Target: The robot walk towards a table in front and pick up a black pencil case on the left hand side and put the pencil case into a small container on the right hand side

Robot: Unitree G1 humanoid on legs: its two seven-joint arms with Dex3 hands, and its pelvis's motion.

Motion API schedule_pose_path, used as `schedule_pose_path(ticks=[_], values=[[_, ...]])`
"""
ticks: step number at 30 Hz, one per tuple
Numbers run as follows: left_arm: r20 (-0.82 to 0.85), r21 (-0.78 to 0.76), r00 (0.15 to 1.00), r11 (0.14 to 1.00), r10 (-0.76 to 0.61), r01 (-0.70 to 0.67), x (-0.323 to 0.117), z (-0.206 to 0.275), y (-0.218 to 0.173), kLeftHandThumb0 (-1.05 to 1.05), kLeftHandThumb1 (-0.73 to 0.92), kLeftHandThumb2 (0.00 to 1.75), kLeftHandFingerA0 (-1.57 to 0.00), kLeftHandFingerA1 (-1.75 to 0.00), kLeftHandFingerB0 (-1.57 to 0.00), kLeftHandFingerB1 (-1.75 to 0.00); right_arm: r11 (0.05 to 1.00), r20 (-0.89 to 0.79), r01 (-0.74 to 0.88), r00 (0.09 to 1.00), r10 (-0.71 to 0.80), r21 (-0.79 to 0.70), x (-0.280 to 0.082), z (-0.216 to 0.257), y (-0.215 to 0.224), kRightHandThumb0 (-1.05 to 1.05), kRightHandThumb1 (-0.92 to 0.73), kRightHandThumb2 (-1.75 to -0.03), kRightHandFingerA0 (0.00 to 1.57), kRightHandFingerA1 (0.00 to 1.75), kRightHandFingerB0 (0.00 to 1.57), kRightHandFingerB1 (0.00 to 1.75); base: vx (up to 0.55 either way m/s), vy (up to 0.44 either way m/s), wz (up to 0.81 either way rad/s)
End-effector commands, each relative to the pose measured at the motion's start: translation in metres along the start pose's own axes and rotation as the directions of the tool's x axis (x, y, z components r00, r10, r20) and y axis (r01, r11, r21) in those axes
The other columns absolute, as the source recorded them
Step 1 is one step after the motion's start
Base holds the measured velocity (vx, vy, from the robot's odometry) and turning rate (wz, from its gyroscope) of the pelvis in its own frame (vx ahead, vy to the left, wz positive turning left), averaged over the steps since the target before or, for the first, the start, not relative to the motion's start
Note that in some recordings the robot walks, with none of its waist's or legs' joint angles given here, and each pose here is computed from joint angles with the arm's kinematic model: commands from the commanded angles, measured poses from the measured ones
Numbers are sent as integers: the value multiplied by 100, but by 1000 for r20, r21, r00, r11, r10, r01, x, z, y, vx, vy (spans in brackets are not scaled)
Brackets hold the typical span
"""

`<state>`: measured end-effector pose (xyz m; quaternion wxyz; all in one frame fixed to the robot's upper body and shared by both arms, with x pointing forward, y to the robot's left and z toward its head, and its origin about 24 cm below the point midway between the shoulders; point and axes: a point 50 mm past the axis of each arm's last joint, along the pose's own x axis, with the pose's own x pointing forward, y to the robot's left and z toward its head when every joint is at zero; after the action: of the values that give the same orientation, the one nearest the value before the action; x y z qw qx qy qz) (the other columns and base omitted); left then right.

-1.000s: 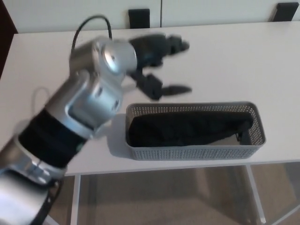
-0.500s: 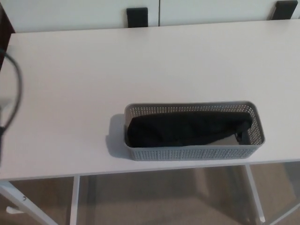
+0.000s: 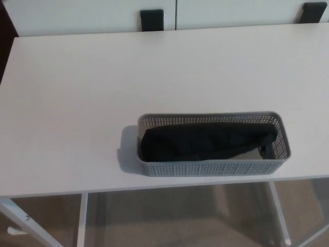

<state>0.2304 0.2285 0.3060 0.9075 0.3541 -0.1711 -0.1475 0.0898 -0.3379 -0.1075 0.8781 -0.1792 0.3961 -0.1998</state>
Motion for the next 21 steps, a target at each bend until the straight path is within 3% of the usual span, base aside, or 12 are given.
schedule_pose_path(ticks=[1, 2, 8, 9, 10, 12, 13, 14, 15, 17, 20, 21], values=[[-400, -205, 898, 973, -184, 108, -180, -79, -58, -69, 62, 60, -7, -29, -7, -24, 994, -82, -44, 996, 35, -104, -12, -25, 0, -48, -46, -76, 66, 64, 38, 49, 0, 0, 0], [-445, -219, 878, 972, -176, 84, -196, -86, -62, -74, 51, 83, -4, -36, -6, -26, 993, -88, -46, 995, 37, -105, -13, -27, 0, -47, -46, -75, 65, 63, 38, 49, 0, 0, 0], [-794, -264, 604, 935, -72, -236, -295, -135, -89, -73, 50, 85, -4, -32, -7, -27, 991, -125, -66, 991, 51, -117, -20, -39, 3, -45, -47, -76, 61, 60, 36, 49, 0, 0, 0], [-853, -226, 520, 930, -45, -290, -315, -145, -95, -72, 52, 86, -3, -33, -8, -28, 991, -135, -71, 989, 55, -114, -24, -44, 4, -37, -57, -57, 66, 52, 42, 39, 0, 0, 0], [-906, -191, 422, 921, -32, -341, -336, -159, -101, -74, 55, 87, -4, -33, -5, -26, 990, -141, -76, 988, 59, -115, -26, -48, 5, -44, -46, -77, 59, 61, 35, 49, 0, 0, 0], [-961, -132, 277, 892, -8, -433, -365, -177, -107, -70, 66, 62, -9, -27, -8, -22, 988, -150, -79, 987, 59, -129, -29, -51, 5, -46, -46, -76, 61, 61, 36, 49, 0, 0, 0], [-970, -114, 244, 885, 0, -452, -370, -181, -108, -74, 54, 88, -4, -35, -5, -25, 989, -152, -77, 987, 57, -128, -29, -52, 5, -46, -46, -76, 62, 63, 37, 49, 0, 0, 0], [-976, -102, 217, 871, 5, -480, -376, -185, -108, -73, 68, 60, -9, -28, -7, -25, 990, -153, -79, 986, 60, -121, -31, -54, 5, -46, -46, -76, 65, 66, 37, 50, 0, 0, 0], [-980, -96, 200, 859, 8, -504, -381, -188, -109, -73, 68, 60, -9, -28, -7, -25, 990, -152, -81, 986, 63, -117, -32, -54, 5, -46, -46, -76, 65, 66, 37, 50, 0, 0, 0], [-988, -74, 155, 844, 11, -531, -389, -193, -111, -79, 56, 93, -4, -35, -8, -26, 990, -161, -84, 985, 65, -113, -32, -55, 5, -45, -46, -76, 61, 63, 35, 49, 0, 0, 0], [-1000, -14, 26, 804, 3, -595, -411, -199, -119, -78, 57, 97, -4, -38, -4, -27, 989, -164, -83, 985, 62, -125, -32, -56, 6, -44, -47, -76, 61, 62, 36, 49, 0, 0, 0], [-1000, 15, -18, 788, 5, -615, -418, -201, -122, -79, 58, 96, -8, -43, -2, -30, 989, -161, -85, 985, 65, -120, -32, -56, 5, -37, -59, -57, 65, 52, 42, 38, 0, 0, 0]])
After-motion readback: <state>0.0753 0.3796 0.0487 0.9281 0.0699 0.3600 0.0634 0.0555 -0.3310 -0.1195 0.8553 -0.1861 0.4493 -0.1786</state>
